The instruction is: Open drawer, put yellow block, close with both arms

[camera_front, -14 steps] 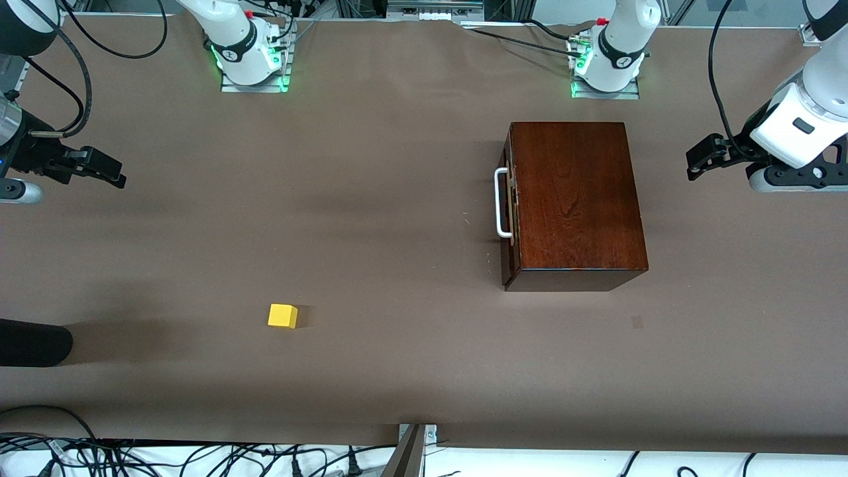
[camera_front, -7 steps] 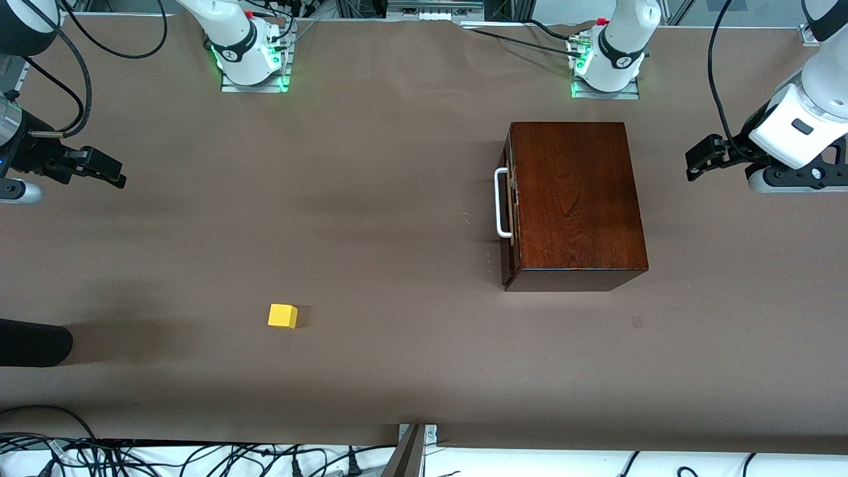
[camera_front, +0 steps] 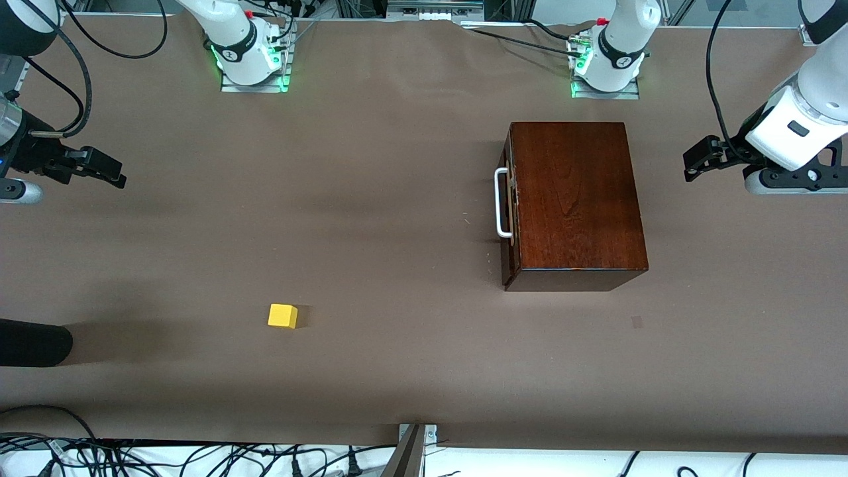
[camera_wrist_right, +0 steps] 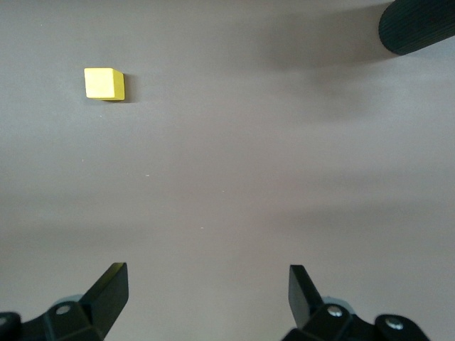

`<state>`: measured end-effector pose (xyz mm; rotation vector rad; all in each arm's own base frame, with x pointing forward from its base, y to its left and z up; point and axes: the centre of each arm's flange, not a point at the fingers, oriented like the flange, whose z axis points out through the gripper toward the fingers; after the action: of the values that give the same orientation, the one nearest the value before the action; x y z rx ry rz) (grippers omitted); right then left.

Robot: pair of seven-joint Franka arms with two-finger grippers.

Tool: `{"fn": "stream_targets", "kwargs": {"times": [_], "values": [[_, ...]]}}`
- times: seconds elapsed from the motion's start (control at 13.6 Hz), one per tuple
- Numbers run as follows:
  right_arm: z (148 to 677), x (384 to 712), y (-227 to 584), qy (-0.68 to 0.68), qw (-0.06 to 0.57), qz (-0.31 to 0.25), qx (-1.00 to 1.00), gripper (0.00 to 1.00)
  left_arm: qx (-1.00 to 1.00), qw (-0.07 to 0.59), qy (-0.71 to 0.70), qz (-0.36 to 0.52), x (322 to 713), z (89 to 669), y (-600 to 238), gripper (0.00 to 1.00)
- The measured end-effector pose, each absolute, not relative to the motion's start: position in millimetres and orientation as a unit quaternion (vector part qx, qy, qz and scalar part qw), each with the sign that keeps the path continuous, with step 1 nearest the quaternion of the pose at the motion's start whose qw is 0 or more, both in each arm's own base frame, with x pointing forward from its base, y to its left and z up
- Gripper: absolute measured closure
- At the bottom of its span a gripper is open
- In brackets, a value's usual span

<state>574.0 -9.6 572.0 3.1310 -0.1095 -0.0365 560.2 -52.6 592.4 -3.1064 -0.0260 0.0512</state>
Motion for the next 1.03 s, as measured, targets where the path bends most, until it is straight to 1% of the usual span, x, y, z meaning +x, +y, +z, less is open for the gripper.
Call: {"fn": "stream_targets", "kwargs": {"times": [0.81, 1.03], "values": [[572, 574, -10, -0.034, 0.004, -0.012, 0.999, 0.00, -1.000, 0.014, -0.007, 0.017, 561, 591, -55, 0.00], [572, 574, -9, -0.033, 0.004, -0.012, 0.999, 0.00, -1.000, 0.004, 0.007, 0.022, 565, 584, -86, 0.00]]}}
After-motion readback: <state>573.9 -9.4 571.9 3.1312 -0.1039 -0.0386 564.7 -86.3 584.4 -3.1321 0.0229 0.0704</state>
